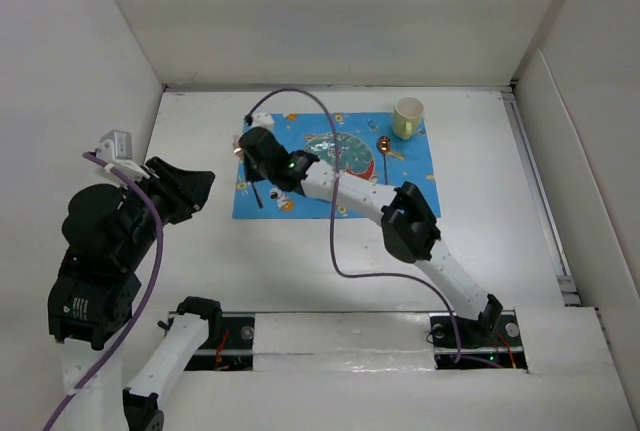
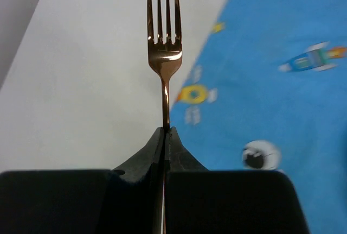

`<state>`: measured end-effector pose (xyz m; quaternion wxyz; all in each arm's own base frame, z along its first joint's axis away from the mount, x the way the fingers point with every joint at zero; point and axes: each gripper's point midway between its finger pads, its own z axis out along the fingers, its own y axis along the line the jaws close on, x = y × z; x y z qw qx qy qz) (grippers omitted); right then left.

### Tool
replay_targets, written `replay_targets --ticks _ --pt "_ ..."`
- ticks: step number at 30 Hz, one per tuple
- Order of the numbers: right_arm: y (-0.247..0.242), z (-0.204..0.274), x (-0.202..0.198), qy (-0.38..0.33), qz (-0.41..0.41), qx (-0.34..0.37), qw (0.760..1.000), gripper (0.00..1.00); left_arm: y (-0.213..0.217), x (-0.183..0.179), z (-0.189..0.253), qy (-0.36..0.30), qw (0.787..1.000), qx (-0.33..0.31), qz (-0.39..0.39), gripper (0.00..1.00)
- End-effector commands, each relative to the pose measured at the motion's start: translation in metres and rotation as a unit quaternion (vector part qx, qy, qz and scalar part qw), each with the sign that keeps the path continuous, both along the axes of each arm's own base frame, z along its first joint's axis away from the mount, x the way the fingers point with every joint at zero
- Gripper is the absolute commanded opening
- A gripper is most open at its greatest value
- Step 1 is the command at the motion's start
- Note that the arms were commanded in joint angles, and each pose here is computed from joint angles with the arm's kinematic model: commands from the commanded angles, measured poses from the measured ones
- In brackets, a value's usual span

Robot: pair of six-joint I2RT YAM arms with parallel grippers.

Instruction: Set the dinner table for one person

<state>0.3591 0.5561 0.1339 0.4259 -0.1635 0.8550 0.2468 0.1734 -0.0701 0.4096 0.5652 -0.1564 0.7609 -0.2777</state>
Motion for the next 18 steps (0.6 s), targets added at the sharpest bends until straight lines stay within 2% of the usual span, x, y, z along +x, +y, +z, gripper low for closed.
replay_targets --ticks 1,10,18 --pt "-0.046 0.028 0.061 0.014 -0.147 0.059 0.987 0.0 -0.011 0.004 -0.008 0.002 1.0 -0.015 -0.024 0.3" --pt "-0.082 -0.017 0.118 0.056 -0.245 0.07 0.965 0.0 -0.019 0.007 -0.028 0.028 0.999 -0.016 -0.044 0.3" --pt "-0.08 -0.053 0.121 0.078 -0.242 0.057 0.966 0.0 -0.016 0.008 -0.035 0.038 0.999 -0.008 -0.037 0.3"
